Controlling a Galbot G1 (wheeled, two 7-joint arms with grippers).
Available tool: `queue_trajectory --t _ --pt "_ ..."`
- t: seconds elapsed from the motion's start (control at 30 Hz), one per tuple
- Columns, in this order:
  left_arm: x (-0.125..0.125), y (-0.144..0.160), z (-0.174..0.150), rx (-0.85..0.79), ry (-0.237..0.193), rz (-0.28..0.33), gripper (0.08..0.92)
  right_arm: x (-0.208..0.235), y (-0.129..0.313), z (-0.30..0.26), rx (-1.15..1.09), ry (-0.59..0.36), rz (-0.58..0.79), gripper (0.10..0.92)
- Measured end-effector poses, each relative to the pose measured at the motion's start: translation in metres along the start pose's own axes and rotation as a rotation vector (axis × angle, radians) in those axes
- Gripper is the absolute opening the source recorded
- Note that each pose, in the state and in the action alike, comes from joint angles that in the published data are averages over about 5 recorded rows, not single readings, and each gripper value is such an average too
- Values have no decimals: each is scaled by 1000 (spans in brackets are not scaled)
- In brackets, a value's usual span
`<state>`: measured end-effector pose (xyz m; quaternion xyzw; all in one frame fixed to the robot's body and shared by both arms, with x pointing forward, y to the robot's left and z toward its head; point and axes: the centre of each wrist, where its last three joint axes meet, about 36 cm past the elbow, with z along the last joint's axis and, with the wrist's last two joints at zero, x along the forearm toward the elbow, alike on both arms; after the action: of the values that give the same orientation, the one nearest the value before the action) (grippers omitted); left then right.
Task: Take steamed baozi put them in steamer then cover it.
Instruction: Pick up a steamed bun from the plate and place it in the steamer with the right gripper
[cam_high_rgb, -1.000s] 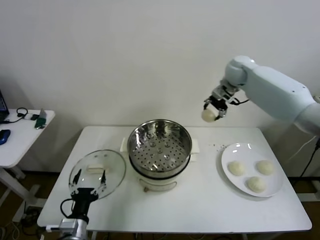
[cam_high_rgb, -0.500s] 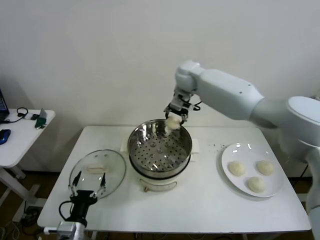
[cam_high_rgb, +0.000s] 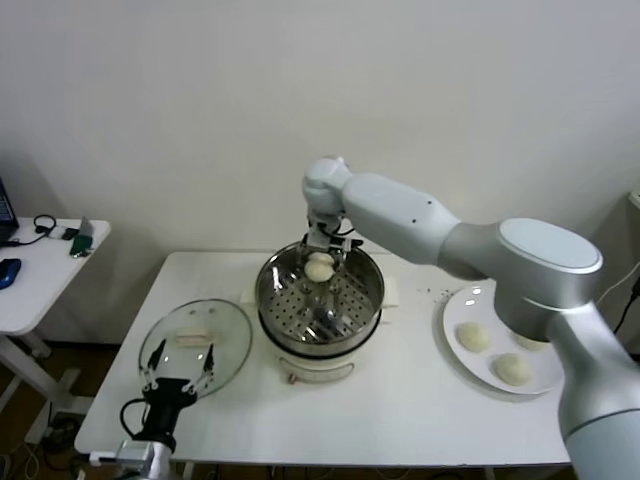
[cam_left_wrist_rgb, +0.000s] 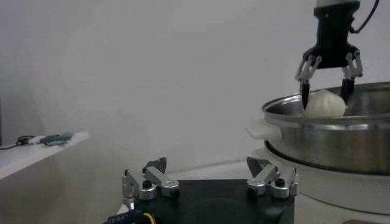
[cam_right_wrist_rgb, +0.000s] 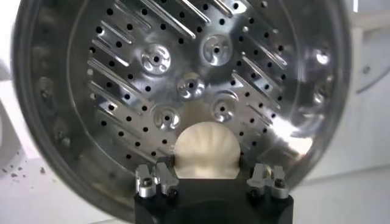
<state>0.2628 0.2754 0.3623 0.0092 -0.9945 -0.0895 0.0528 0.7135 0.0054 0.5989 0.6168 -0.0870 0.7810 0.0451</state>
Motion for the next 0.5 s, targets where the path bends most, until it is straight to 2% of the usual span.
queue_trajectory --t 0.3,0.5 --pt "3 2 0 -3 3 -4 823 -8 -2 -3 6 6 -11 816" --pt "4 2 -1 -4 2 -6 823 4 2 2 -6 7 6 823"
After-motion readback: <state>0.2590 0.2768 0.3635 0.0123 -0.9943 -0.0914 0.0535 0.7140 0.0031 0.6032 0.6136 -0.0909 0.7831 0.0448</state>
